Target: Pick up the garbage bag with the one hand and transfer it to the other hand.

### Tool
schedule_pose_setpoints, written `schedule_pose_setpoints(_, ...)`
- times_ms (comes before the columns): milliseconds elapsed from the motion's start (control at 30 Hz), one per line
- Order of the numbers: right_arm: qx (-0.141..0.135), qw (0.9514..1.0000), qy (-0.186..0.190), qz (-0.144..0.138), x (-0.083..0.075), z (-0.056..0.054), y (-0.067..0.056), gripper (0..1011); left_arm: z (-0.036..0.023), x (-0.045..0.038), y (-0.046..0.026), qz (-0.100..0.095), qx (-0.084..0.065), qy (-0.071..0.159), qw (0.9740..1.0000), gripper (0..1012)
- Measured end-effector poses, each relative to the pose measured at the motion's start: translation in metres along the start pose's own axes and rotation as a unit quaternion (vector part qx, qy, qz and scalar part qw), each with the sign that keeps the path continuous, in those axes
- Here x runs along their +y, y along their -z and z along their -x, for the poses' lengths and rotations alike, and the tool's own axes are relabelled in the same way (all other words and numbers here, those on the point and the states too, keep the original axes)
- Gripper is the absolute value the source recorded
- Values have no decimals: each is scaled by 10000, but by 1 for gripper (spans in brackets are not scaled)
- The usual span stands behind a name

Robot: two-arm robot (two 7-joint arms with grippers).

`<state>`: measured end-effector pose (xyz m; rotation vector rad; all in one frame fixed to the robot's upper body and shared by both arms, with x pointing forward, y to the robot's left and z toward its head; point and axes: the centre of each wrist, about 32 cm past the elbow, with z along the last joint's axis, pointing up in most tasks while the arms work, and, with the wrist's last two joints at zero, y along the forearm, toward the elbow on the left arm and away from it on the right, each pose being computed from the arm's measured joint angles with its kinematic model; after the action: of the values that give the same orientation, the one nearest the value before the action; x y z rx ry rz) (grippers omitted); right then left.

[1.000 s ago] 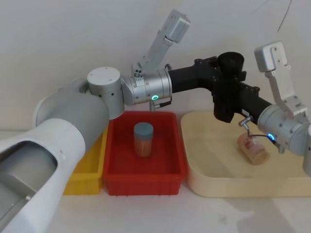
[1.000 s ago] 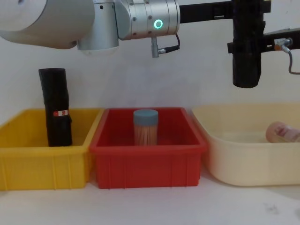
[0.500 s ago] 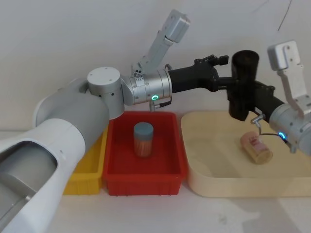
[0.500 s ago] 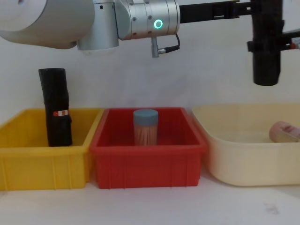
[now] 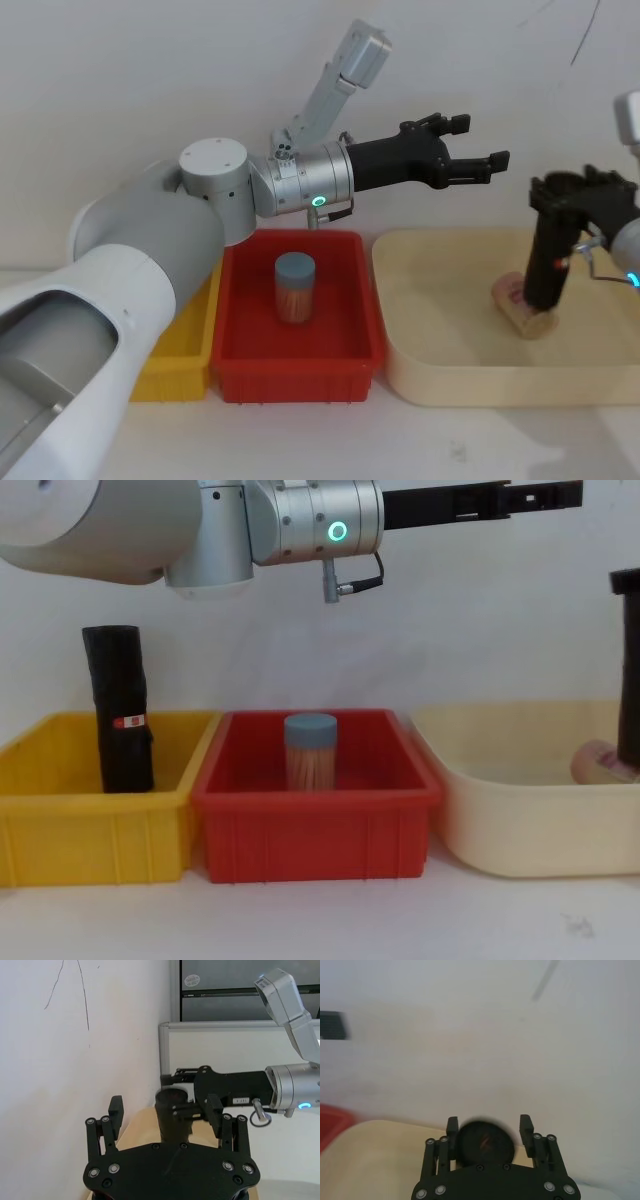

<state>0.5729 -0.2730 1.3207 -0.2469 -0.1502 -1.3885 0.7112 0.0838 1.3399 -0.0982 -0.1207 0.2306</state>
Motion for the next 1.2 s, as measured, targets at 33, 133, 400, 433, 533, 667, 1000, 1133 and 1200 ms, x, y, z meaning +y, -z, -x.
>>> schedule_pose_setpoints(33, 4, 9999, 109, 31, -16, -36, 7, 748, 0, 0, 0, 0, 0, 0, 10000, 1001)
schedule_pose_setpoints(133, 1, 9995, 306, 98, -44, -97, 18, 840, 0, 0, 0, 0, 0, 0, 10000, 1002)
schedule_pose_setpoints(400, -4, 9979, 622, 204, -91, -199, 38, 1004, 0, 0, 0, 0, 0, 0, 10000, 1002)
schedule_pose_setpoints(433, -4, 9977, 641, 209, -94, -204, 40, 1004, 0, 0, 0, 0, 0, 0, 10000, 1001)
schedule_pose_setpoints(533, -8, 9972, 714, 239, -105, -227, 46, 1004, 0, 0, 0, 0, 0, 0, 10000, 1002)
schedule_pose_setpoints(667, -11, 9964, 798, 272, -118, -253, 53, 1004, 0, 0, 0, 0, 0, 0, 10000, 1001)
schedule_pose_setpoints(1000, -14, 9955, 895, 303, -134, -284, 58, 1004, 0, 0, 0, 0, 0, 0, 10000, 1001)
schedule_pose_setpoints(1133, -13, 9952, 923, 316, -139, -294, 61, 1004, 0, 0, 0, 0, 0, 1, 10000, 1001)
schedule_pose_setpoints(1200, -14, 9951, 932, 319, -140, -296, 61, 1004, 0, 0, 0, 0, 0, 0, 10000, 1002)
